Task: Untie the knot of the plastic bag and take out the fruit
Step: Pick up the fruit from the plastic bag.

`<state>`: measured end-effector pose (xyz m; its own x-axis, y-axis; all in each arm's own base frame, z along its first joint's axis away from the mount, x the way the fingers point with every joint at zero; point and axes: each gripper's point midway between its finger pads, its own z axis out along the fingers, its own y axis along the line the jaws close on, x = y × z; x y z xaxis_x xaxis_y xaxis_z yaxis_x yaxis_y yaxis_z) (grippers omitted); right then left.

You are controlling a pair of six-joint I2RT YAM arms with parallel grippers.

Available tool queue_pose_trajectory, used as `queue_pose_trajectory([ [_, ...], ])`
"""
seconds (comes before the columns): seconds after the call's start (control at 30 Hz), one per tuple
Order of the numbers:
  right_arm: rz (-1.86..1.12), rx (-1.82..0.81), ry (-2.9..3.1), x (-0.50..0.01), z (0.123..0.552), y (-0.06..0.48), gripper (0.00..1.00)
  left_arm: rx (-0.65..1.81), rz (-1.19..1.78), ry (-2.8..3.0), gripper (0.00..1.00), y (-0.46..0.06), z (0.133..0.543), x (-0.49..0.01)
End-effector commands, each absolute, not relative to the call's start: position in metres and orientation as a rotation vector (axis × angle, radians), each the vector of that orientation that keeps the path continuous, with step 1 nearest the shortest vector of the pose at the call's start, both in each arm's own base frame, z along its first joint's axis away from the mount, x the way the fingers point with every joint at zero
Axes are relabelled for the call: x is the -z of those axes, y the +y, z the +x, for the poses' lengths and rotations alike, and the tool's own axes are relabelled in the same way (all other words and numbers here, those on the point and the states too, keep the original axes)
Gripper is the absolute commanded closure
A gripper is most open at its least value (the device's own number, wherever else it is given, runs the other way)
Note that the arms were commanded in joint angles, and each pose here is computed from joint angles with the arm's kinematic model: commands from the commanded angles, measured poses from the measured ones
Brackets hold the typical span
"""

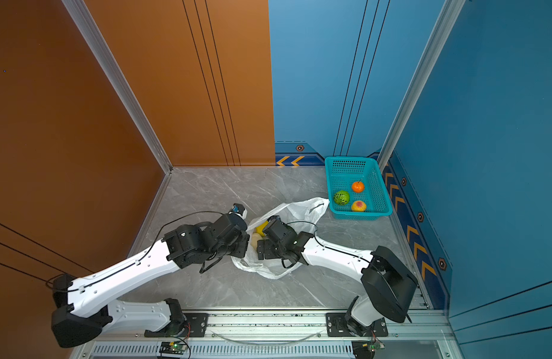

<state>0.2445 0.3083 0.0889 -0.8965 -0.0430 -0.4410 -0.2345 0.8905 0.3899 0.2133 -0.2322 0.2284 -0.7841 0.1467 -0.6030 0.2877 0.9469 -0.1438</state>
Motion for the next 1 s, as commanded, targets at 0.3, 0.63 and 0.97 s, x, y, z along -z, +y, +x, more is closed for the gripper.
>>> queue_pose_trajectory([
  [0.3, 0.264, -0.771, 2.390, -0.079, 0.339, 0.322, 0.12, 0.272, 0.343, 2.554, 1.00, -0.219, 0.201, -0.205],
  [0.63, 0.348, -0.843, 2.350, -0.069, 0.357, 0.333, 0.11, 0.288, 0.376, 2.566, 1.00, -0.226, 0.201, -0.205],
  [0.97, 0.424, -0.818, 2.338, -0.050, 0.374, 0.339, 0.08, 0.305, 0.416, 2.584, 1.00, -0.233, 0.198, -0.202],
])
